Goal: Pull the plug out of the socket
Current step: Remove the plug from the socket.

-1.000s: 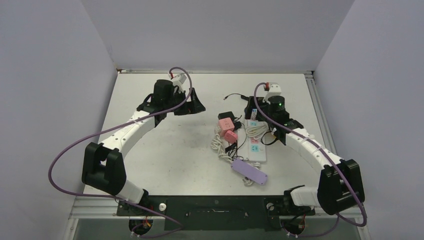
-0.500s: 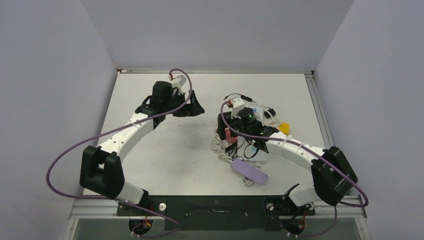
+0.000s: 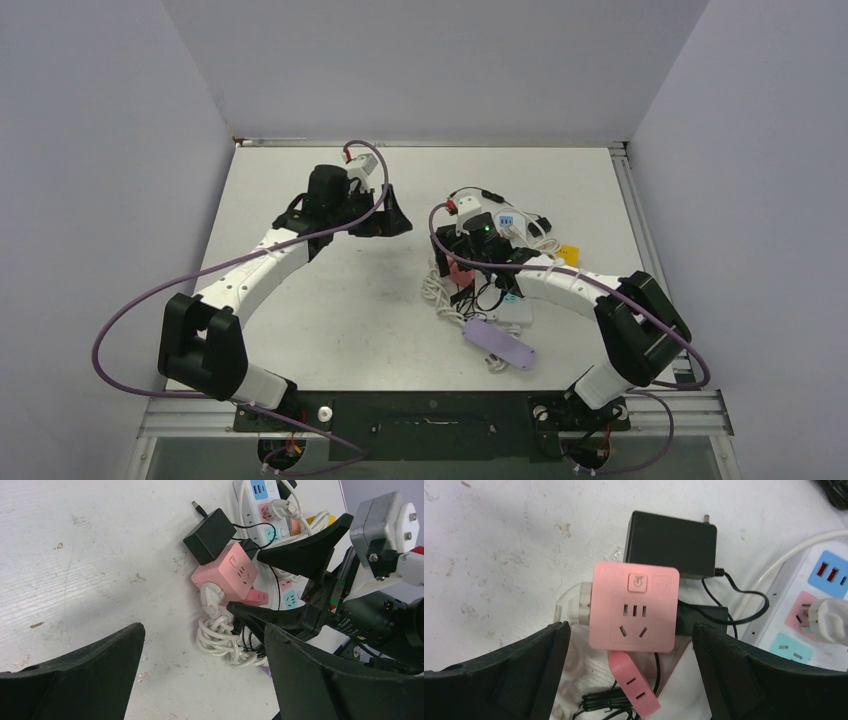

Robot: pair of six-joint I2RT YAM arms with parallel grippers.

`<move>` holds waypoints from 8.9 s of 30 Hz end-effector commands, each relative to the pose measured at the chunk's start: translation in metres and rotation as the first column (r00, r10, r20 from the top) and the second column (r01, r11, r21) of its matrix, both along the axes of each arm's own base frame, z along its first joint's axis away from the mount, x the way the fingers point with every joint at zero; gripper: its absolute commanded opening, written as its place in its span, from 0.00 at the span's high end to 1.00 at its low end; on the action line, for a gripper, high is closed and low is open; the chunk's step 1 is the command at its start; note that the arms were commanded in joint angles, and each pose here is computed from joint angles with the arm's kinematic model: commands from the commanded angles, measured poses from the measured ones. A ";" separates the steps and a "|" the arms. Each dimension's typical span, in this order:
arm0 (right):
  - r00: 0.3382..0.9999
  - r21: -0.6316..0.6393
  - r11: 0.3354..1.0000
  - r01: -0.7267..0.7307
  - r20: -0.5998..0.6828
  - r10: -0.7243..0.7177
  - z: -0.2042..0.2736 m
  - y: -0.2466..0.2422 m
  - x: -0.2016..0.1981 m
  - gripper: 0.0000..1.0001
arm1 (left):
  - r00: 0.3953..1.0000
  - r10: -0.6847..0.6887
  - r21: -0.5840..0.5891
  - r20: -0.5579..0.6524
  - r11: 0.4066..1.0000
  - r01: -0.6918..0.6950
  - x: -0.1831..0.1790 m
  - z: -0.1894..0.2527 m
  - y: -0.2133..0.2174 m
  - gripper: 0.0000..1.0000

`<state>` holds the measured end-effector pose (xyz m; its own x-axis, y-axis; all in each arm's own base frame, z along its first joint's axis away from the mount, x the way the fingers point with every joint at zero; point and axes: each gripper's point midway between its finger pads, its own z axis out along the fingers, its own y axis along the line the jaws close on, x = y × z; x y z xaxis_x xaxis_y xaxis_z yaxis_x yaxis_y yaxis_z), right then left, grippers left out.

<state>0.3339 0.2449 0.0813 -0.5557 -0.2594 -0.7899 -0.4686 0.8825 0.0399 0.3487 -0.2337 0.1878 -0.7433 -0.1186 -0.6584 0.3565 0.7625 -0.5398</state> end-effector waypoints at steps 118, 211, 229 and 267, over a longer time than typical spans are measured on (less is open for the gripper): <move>0.888 0.259 0.866 -0.427 0.301 0.347 0.045 0.087 -0.043 0.57 | 0.977 -0.196 -0.426 -0.081 0.893 0.144 0.001 0.013 -0.028 1.00; 0.894 0.286 0.879 -0.382 0.356 0.273 0.061 0.102 -0.041 0.95 | 0.996 -0.061 -0.407 -0.065 0.913 0.029 0.009 0.013 -0.012 1.00; 0.895 0.257 0.896 -0.363 0.364 0.258 0.066 0.104 -0.046 0.95 | 0.998 -0.027 -0.396 -0.062 0.918 0.001 0.017 0.014 0.001 1.00; 0.888 0.234 0.888 -0.397 0.344 0.306 0.059 0.100 -0.045 0.95 | 0.997 -0.027 -0.386 -0.075 0.923 -0.004 0.018 0.012 0.003 1.00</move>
